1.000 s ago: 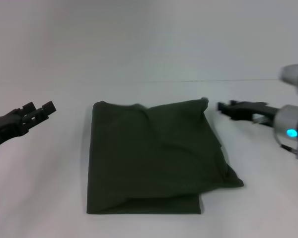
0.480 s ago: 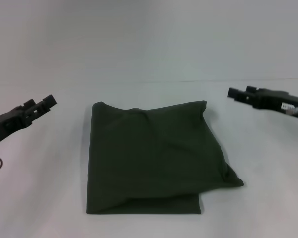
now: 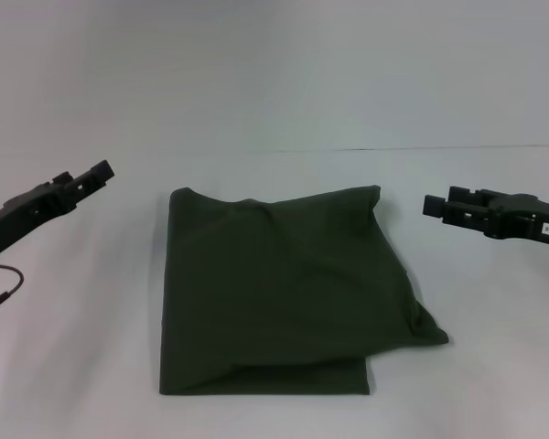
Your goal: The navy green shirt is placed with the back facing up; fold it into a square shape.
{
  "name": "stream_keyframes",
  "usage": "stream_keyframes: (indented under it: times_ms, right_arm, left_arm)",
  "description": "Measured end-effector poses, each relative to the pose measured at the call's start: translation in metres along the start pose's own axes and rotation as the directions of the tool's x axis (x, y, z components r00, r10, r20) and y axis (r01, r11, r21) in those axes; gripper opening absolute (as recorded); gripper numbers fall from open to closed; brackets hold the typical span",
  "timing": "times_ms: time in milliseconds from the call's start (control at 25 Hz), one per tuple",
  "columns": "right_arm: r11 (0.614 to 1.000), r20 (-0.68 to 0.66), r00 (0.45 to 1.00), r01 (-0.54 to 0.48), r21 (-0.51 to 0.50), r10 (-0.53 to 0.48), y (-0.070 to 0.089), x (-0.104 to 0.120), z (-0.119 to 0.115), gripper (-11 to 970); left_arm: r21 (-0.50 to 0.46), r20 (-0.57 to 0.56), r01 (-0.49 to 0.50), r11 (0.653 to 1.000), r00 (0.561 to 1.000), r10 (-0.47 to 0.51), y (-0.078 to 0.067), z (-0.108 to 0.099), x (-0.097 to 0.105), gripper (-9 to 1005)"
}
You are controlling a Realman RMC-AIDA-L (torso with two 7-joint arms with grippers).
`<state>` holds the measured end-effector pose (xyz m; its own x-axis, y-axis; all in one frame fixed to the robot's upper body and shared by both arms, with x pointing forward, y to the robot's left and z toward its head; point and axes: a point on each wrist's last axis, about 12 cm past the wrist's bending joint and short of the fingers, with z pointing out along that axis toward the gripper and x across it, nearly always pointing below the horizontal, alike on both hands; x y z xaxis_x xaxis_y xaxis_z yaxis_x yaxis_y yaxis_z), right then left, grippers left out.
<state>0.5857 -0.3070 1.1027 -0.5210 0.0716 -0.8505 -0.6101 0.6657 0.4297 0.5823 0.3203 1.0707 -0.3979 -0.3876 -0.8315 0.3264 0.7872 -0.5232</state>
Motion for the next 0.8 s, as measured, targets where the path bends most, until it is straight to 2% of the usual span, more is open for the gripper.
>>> stream_keyframes:
  times_ms: [240,480,800]
  right_arm:
    - [0.999,-0.033,0.998,-0.050,0.012,0.050,-0.002,-0.001,-0.001,728]
    - [0.999,-0.088,0.996,-0.036,-0.022,0.034,0.004,-0.003,0.008,727]
    - [0.993,-0.129,0.986,-0.112,-0.024,0.108,0.009,-0.011,0.017,726]
  left_arm:
    - [-0.005,-0.010,0.000,1.000,1.000,0.000,-0.003,0.008,0.000,842]
    - [0.034,-0.128,-0.027,0.999,0.991,0.031,-0.016,0.025,0.010,842]
    - [-0.006,-0.187,-0.073,0.997,0.980,0.071,-0.018,0.035,0.016,842]
